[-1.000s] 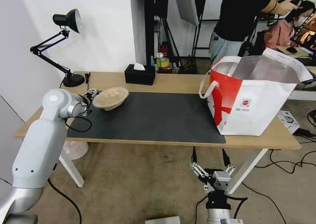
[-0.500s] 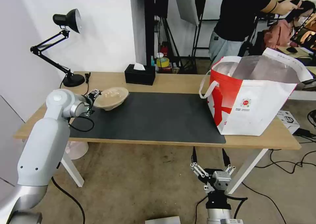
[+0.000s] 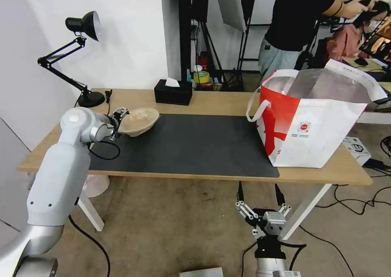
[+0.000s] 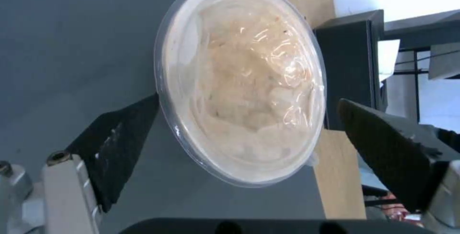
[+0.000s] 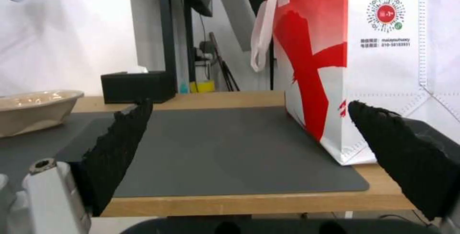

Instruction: Pick up the trash from the table and place it into the takeout bag.

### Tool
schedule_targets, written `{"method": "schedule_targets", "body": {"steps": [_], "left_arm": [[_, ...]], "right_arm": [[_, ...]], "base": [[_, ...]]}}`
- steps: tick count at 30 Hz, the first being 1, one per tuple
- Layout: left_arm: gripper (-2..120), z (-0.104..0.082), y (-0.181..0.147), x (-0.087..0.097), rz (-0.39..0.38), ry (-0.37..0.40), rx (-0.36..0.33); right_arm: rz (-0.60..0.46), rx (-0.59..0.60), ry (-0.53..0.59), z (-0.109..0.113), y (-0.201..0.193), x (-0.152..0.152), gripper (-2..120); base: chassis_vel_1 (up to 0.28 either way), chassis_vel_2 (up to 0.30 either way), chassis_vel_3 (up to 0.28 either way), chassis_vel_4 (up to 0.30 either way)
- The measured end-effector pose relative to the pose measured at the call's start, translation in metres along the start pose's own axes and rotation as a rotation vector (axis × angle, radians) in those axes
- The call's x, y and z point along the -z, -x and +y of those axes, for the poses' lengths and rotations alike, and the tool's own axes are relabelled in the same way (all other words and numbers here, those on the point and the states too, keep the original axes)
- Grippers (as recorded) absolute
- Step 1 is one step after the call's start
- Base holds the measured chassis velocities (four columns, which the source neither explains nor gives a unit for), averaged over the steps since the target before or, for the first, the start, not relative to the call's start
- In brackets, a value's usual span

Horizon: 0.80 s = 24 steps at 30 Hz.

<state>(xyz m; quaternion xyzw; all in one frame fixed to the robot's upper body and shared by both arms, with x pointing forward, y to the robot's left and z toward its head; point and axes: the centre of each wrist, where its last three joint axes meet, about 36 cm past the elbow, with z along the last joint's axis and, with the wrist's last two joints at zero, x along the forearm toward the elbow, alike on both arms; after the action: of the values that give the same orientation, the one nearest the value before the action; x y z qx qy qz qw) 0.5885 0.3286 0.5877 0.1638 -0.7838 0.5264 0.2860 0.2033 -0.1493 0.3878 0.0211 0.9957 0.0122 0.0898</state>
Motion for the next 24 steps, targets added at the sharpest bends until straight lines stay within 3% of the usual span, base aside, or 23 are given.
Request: {"method": "schedule_targets", "body": {"steps": [24], "left_arm": [[100, -0.004, 0.021, 0.005, 0.005, -0.035, 0.016]], "right_arm": [[0.000, 0.000, 0.000, 0.000, 0.000, 0.000, 100]], "base": [[0.000, 0.000, 0.000, 0.000]]}}
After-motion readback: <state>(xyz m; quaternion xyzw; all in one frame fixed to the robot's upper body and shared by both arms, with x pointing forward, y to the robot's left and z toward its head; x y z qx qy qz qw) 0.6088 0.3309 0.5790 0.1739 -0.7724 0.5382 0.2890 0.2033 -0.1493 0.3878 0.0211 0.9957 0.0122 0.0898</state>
